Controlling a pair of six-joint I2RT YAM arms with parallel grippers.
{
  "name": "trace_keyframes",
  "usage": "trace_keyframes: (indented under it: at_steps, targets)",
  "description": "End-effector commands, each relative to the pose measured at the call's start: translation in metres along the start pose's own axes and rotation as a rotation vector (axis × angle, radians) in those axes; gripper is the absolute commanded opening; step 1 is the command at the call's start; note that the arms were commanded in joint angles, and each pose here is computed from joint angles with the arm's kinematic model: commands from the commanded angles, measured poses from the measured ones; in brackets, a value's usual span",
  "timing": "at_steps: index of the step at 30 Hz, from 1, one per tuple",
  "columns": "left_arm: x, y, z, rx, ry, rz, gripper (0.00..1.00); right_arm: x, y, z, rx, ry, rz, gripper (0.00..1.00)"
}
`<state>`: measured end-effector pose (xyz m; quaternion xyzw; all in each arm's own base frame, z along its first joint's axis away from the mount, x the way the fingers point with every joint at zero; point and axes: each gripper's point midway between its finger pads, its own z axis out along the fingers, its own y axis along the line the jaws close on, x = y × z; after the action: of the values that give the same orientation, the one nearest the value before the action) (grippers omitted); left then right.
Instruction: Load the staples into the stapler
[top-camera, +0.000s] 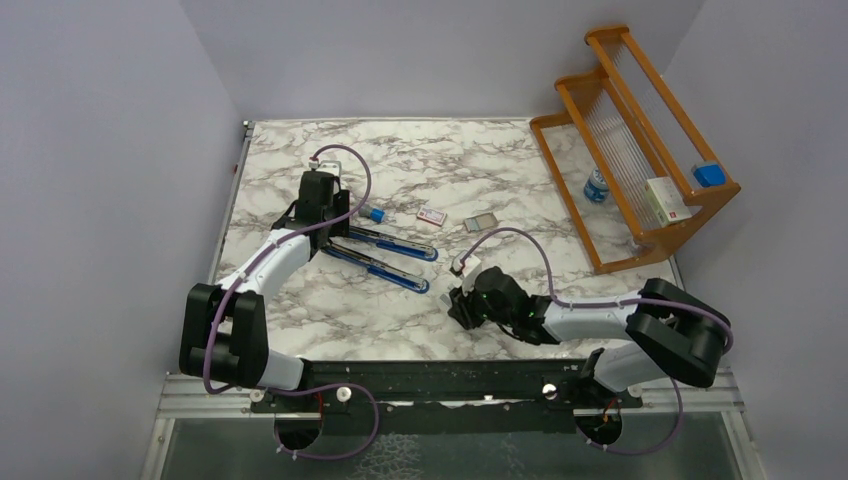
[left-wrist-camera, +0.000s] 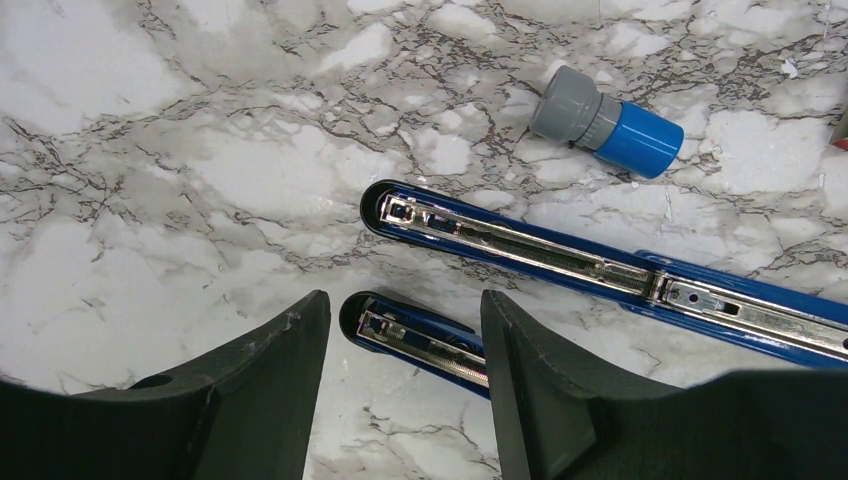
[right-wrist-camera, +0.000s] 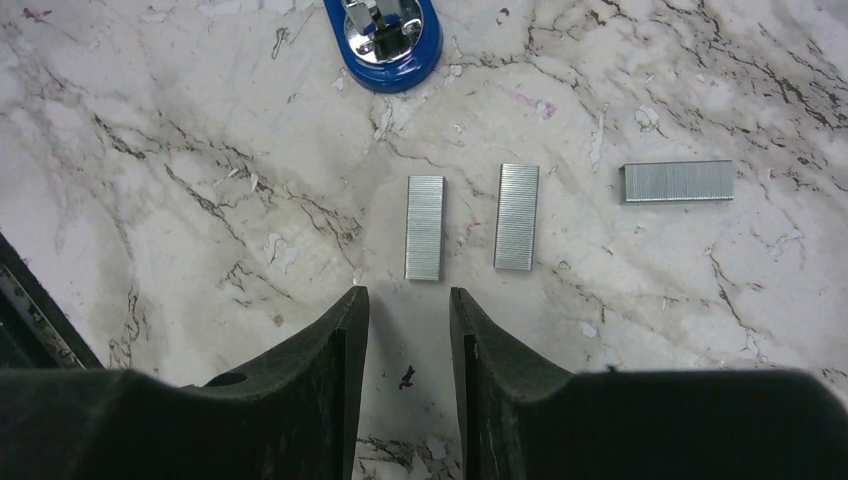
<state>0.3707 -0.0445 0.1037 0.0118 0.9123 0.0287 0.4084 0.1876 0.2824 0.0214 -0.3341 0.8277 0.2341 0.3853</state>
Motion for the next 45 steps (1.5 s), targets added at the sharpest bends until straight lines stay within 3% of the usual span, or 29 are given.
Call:
trace_keyframes:
  at_steps: [1, 25, 34, 41, 45]
  targets:
    - [-0.018, -0.004, -0.005, 0.02, -0.04, -0.008, 0.6, 0.006, -0.01, 0.007, 0.067, 0.014, 0.018, 0.39]
    - [-0.018, -0.005, -0.006, 0.026, -0.043, -0.002, 0.6, 0.021, -0.008, 0.017, 0.089, 0.093, -0.012, 0.3]
    - [-0.018, -0.005, -0.006, 0.027, -0.042, -0.001, 0.6, 0.029, -0.003, 0.02, 0.101, 0.117, -0.052, 0.11]
    - [-0.019, -0.006, -0.007, 0.027, -0.045, 0.0, 0.6, 0.012, 0.029, 0.023, -0.062, 0.062, -0.202, 0.07]
    - [-0.019, -0.005, -0.007, 0.024, -0.046, -0.001, 0.6, -0.022, 0.055, 0.024, -0.159, -0.044, -0.271, 0.07]
